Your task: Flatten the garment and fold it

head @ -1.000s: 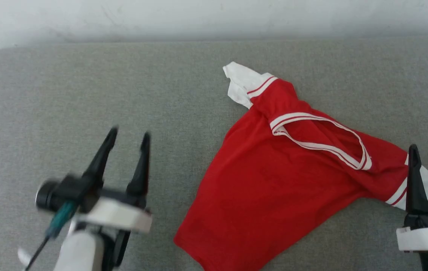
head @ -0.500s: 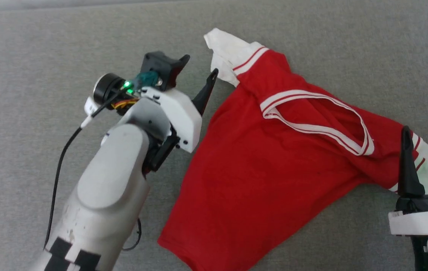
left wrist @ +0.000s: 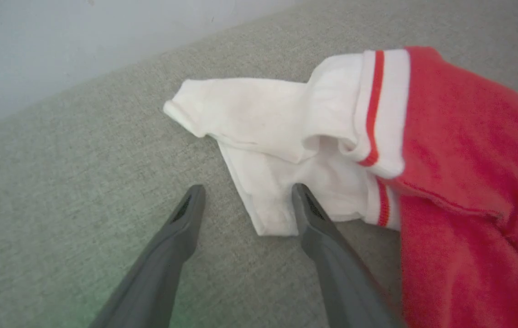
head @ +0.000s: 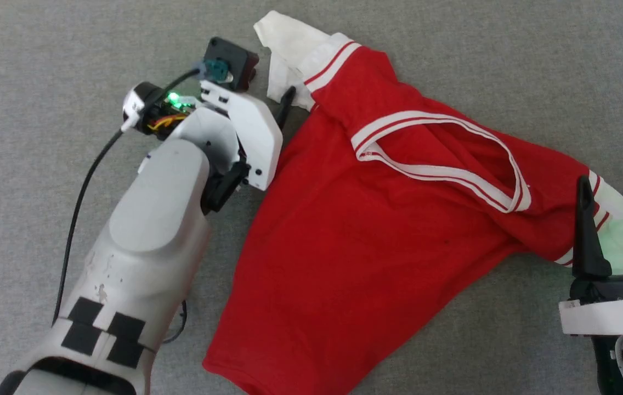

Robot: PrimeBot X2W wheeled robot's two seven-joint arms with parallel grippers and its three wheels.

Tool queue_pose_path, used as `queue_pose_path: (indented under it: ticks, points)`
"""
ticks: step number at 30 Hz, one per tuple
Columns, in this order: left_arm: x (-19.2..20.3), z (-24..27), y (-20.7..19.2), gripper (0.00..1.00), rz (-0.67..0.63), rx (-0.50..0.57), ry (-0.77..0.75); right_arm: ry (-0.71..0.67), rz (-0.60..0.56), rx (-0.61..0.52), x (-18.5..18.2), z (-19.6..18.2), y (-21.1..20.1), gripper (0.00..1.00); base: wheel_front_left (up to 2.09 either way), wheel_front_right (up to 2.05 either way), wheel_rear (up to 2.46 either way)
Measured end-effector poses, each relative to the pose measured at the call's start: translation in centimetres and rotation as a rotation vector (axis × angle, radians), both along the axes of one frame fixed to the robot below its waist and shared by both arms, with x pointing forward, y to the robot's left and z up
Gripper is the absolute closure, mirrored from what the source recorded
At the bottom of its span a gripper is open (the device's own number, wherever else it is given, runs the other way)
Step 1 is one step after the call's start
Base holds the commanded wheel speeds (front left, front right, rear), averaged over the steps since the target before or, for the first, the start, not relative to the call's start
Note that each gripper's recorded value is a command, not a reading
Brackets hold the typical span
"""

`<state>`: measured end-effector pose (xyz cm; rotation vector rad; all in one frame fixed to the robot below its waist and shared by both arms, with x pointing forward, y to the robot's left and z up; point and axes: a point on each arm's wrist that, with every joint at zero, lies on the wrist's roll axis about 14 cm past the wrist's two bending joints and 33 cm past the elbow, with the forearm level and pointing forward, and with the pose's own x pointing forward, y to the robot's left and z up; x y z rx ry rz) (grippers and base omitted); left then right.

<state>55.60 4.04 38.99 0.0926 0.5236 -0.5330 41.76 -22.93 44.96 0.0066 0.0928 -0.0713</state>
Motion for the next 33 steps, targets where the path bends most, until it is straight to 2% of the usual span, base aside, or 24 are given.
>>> queue_pose_path:
  ticks: [6, 7, 8, 9, 10, 11, 16, 20, 22, 28, 33]
  points:
    - [0.9, -1.4, -0.2, 0.00, 0.017, 0.051, 0.104, 0.012, -0.012, -0.005, 0.0, -0.6, -0.4, 0.00, 0.00, 0.00, 0.00]
    - [0.9, -1.5, -0.3, 0.18, 0.021, 0.058, 0.129, 0.013, -0.012, -0.004, 0.0, -0.6, -0.4, 0.00, 0.00, 0.00, 0.00]
    - [0.7, -1.6, -0.3, 0.18, 0.019, 0.069, 0.160, 0.014, -0.013, -0.004, 0.0, -0.6, -0.4, 0.00, 0.00, 0.00, 0.00]
    - [0.7, -1.6, -0.4, 0.53, 0.016, 0.079, 0.183, 0.014, -0.012, -0.003, 0.0, -0.6, -0.4, 0.00, 0.00, 0.00, 0.00]
    - [0.7, -1.6, -0.4, 0.92, 0.013, 0.093, 0.202, 0.014, -0.012, -0.003, 0.0, -0.6, -0.4, 0.00, 0.00, 0.00, 0.00]
    - [0.6, -1.6, -0.5, 1.00, 0.008, 0.107, 0.222, 0.014, -0.011, -0.002, 0.0, -0.6, -0.4, 0.00, 0.00, 0.00, 0.00]
    - [-0.3, -1.6, -1.2, 1.00, -0.027, 0.141, 0.292, 0.008, -0.004, 0.005, 0.0, -0.4, -0.1, 0.00, 0.00, 0.00, 0.00]
    - [-0.5, -1.1, -1.4, 1.00, -0.021, 0.110, 0.291, 0.003, -0.010, 0.008, -0.2, -0.1, -0.2, 0.00, 0.00, 0.00, 0.00]
    - [-0.7, -0.7, -1.5, 1.00, -0.006, 0.069, 0.273, -0.004, -0.015, 0.009, -0.4, 0.2, -0.4, 0.00, 0.00, 0.00, 0.00]
    - [-2.1, 1.2, -1.9, 1.00, 0.071, -0.154, 0.204, -0.024, -0.028, 0.009, -0.9, 1.1, -0.8, 0.00, 0.00, 0.00, 0.00]
    - [-3.8, 3.2, 1.7, 1.00, 0.223, -0.315, 0.097, -0.037, -0.010, 0.029, -1.7, 1.8, -0.1, 0.00, 0.00, 0.00, 0.00]
